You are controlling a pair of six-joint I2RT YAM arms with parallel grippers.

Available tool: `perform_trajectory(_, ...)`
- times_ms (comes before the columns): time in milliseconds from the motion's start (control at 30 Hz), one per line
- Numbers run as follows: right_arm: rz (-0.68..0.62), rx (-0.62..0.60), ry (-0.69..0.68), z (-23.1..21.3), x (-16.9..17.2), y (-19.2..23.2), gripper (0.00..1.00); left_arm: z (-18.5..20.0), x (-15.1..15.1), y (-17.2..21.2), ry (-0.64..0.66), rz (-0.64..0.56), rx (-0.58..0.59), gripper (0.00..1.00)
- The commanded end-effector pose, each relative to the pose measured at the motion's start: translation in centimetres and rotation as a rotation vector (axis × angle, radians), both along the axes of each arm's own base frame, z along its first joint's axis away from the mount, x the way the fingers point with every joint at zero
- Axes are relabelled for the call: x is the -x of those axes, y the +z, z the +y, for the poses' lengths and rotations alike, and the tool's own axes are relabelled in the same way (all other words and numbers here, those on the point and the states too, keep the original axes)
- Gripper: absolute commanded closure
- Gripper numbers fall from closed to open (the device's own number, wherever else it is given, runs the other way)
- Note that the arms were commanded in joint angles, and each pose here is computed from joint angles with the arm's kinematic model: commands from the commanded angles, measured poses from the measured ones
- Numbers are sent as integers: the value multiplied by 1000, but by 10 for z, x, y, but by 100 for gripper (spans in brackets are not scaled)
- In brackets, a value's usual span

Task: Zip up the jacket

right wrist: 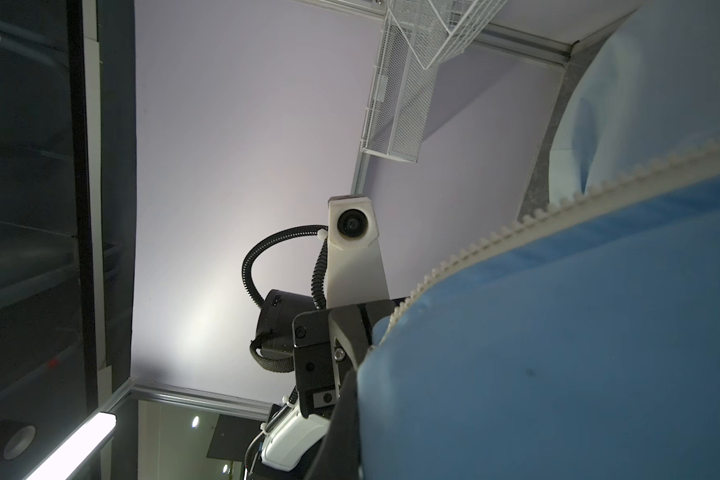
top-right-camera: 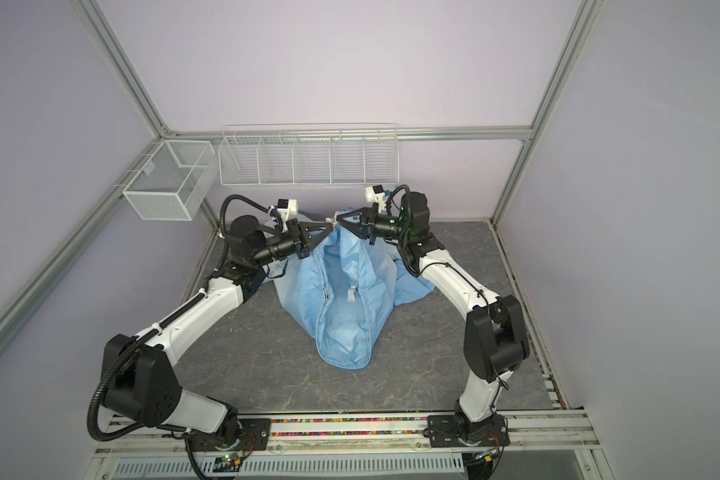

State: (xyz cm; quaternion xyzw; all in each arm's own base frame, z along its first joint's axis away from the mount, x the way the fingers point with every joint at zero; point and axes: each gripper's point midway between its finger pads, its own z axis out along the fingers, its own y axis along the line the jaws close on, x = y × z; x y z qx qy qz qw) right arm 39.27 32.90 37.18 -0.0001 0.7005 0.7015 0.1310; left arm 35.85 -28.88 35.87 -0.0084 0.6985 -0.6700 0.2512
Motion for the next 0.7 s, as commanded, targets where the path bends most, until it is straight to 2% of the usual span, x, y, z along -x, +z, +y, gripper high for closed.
perform_trajectory(0,-67,7,-176,-23,-21,32,93,-4,35,-6,-140,28,-16,100)
perform_trajectory(100,-56,47,-191,-23,-23,20,93,-4,40,-2,-157,31,5,100)
perform_trajectory(467,-84,66,-224,-18,-33,7,93,-7,54,25,-267,63,147,100)
perform_trajectory(667,-91,75,-237,-18,-35,4,93,-9,59,22,-300,91,148,100)
